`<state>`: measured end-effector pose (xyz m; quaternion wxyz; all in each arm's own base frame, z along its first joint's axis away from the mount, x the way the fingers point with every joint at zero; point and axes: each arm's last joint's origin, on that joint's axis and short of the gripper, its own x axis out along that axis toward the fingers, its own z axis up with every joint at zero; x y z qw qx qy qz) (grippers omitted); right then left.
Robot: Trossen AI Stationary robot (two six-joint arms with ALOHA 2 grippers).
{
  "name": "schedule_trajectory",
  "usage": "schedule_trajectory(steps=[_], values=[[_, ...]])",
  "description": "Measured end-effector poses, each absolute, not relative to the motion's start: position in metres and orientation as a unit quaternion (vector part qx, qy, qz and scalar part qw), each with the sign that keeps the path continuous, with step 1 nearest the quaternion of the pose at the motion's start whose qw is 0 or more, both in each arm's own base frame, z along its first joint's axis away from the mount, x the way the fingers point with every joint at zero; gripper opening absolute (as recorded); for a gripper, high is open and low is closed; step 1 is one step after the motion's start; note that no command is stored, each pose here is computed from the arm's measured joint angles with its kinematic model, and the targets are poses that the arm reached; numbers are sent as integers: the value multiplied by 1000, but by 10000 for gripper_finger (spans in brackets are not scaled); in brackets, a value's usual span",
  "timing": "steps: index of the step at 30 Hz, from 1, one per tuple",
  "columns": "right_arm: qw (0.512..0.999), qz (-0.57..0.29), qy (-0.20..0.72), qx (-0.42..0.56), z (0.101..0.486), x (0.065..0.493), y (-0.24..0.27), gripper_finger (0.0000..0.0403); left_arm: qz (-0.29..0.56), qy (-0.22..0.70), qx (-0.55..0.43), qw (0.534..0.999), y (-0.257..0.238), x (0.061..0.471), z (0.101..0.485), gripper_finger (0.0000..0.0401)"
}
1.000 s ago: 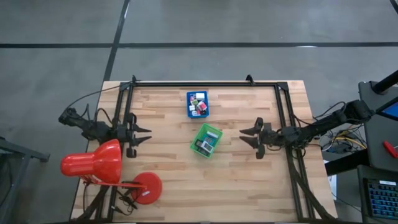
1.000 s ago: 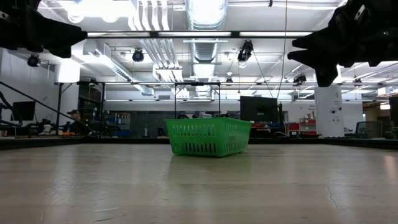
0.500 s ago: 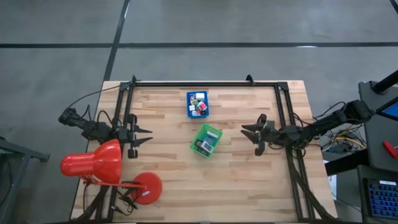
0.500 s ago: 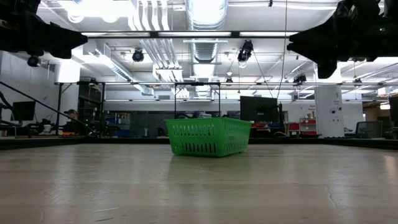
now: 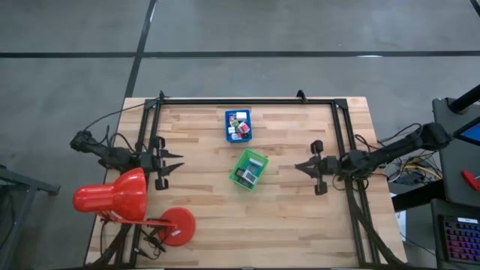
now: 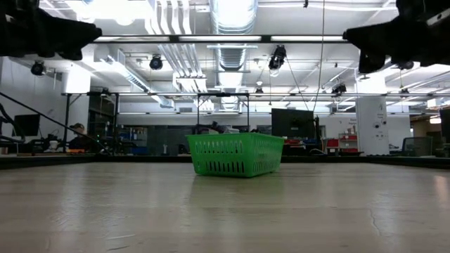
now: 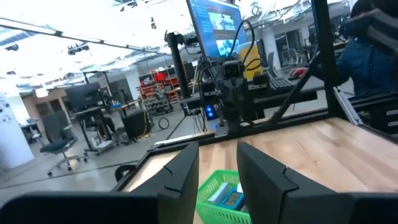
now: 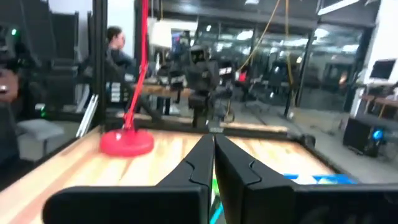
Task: Pick & Place Office items
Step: Return to Home Position
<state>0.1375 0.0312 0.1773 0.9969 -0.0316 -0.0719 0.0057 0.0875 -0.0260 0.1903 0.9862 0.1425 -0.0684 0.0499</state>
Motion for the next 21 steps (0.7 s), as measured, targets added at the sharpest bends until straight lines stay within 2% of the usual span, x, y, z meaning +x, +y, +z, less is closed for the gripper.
schedule_trajectory(steps=[5,12,21], values=[[997,40,-60,-26,179,123,31,8,44,-58,110,991,-26,88,188,110],[997,33,-71,-27,179,93,23,8,48,-40,81,995,-26,88,184,110],[999,10,-33,-26,176,93,21,8,89,-25,73,993,-23,89,181,110]])
